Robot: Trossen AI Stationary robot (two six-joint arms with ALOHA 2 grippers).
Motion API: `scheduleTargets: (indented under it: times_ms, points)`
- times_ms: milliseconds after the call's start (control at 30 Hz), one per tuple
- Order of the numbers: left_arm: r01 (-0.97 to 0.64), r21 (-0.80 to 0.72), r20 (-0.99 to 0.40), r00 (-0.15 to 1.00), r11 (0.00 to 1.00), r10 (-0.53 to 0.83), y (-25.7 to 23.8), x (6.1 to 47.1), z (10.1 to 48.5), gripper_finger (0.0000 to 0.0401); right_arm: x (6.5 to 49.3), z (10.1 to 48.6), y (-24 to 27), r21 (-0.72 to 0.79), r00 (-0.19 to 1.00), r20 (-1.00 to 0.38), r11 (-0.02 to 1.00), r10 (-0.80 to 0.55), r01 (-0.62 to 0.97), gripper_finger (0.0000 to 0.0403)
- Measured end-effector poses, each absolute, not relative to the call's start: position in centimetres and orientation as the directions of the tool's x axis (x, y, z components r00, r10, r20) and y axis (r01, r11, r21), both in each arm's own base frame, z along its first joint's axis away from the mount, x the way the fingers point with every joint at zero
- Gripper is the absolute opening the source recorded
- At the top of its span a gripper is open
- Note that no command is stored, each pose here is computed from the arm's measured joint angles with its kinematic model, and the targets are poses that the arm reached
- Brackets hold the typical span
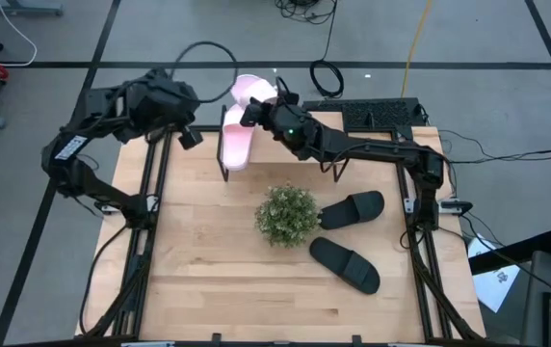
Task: Pick and place slides into the shelf
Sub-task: Put the pink slipper on the shelf
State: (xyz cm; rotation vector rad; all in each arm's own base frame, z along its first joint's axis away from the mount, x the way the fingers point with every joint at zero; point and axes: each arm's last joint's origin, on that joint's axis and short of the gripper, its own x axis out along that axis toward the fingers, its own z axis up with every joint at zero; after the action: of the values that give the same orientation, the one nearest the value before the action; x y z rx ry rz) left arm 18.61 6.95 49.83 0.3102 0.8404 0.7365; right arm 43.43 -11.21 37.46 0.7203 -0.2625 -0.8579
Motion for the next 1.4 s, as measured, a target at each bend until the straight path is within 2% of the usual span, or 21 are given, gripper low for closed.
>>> scheduleTargets:
  times_ms: [167,333,500,633,700,900,1067,1400]
  points:
    - [-0.463,0.501,-0.621,0.397,0.731,0.676,8.2,19.3,48.0,0.0072,43.6,37.4,-11.0,0.67,0.671,-0.071,0.463,-0.738,0.58,0.0001]
    - [-0.622,0.319,-0.686,0.369,0.715,0.627,10.4,18.9,46.9,0.0072,43.6,37.4,-10.9,0.661,0.672,-0.07,0.471,-0.737,0.585,0.0001]
    - [-0.694,0.041,-0.709,0.486,0.719,0.51,13.4,17.0,47.2,0.0072,43.7,37.5,-10.9,0.666,0.694,-0.063,0.488,-0.717,0.565,0.0001]
    - [-0.666,-0.19,-0.651,0.635,0.721,0.415,15.4,15.8,47.7,0.0072,43.7,37.6,-10.8,0.671,0.71,-0.054,0.501,-0.702,0.547,0.0]
    - [-0.644,-0.256,-0.623,0.68,0.721,0.387,16.2,15.5,47.9,0.0072,43.7,37.6,-10.8,0.666,0.71,-0.053,0.505,-0.702,0.549,0.0001]
    - [-0.685,-0.383,-0.617,0.689,0.619,0.381,18.2,15.1,47.2,0.0072,43.7,37.8,-10.8,0.648,0.711,-0.034,0.526,-0.703,0.551,0.0001]
    - [-0.594,-0.482,-0.595,0.762,0.644,0.257,19.3,15.5,45.9,0.0072,43.7,37.8,-10.8,0.641,0.71,-0.035,0.53,-0.703,0.556,0.0002]
    - [-0.552,-0.526,-0.556,0.799,0.647,0.229,21.1,16.0,43.6,0.0077,43.7,37.8,-10.9,0.621,0.715,-0.035,0.545,-0.698,0.563,0.0003]
